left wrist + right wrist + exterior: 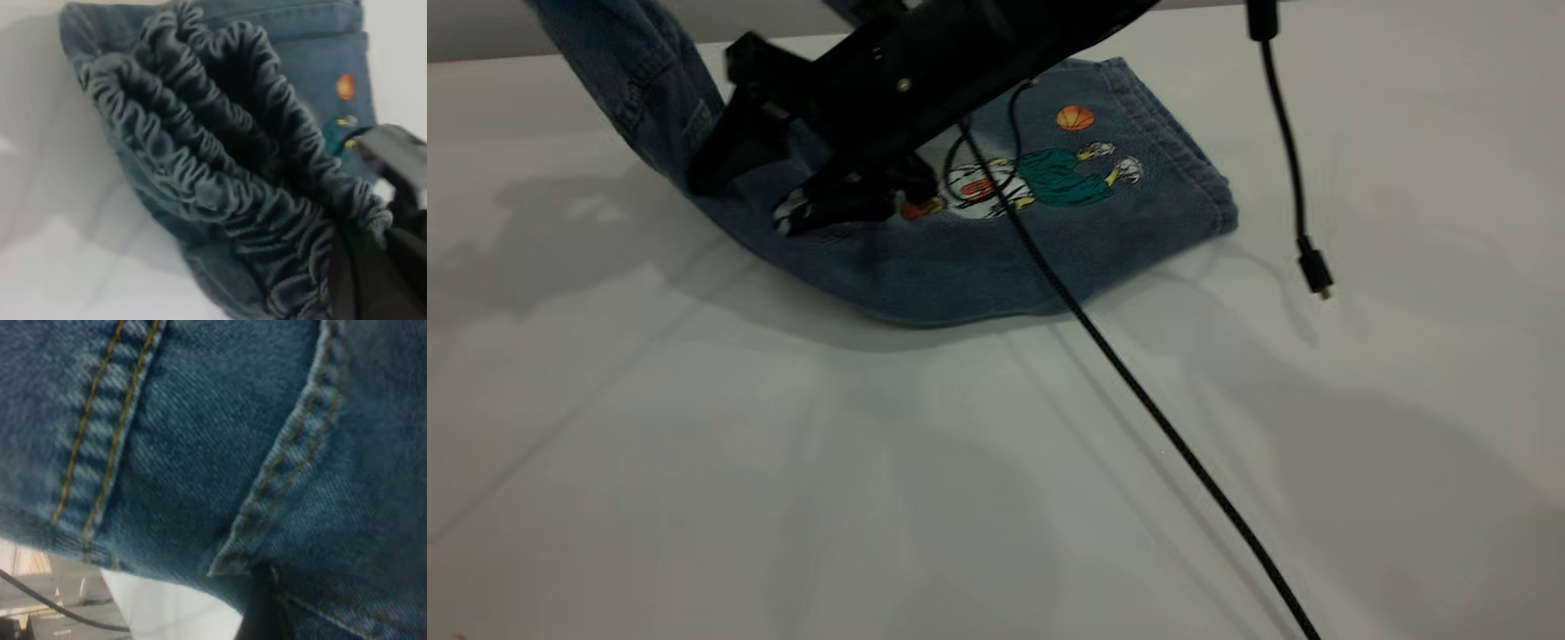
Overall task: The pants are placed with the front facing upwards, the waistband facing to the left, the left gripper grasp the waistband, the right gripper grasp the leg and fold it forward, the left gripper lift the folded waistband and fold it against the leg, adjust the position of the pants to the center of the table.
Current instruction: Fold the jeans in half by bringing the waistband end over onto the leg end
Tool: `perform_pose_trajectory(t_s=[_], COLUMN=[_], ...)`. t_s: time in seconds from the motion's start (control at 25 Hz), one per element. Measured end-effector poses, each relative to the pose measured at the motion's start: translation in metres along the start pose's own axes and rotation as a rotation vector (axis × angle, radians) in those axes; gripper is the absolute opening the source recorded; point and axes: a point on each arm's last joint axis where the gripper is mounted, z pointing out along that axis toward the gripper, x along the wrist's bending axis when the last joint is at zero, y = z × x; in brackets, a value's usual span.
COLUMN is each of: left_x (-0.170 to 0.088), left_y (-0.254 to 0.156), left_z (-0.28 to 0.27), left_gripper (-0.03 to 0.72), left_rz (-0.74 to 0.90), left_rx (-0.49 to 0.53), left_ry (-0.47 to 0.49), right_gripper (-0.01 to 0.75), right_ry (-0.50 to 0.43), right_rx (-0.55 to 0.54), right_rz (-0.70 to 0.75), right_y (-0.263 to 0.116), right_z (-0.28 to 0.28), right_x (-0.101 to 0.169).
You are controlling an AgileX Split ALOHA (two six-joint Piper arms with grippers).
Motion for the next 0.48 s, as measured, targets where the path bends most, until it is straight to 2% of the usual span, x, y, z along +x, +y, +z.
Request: perform_pose_trajectory(t_s=[0.28, 0.48], left_x=[-0.035, -0.037], left_y=[-0.006, -0.007], left_z=[-0.002, -0.004], left_gripper=[0.069, 0.068], left_rz=[0.087, 0.099], left_rx=[0.002, 0.000], left_ry=[-0.028, -0.020], right_gripper=[0.468, 0.468], right_ry=[0.011, 0.006], right_rx=[0.033, 0.028], right_rz=[-0.025, -0.026], right_y=[-0.013, -0.007], right_z=[0.018, 0.008], right_x=[0.016, 0.010])
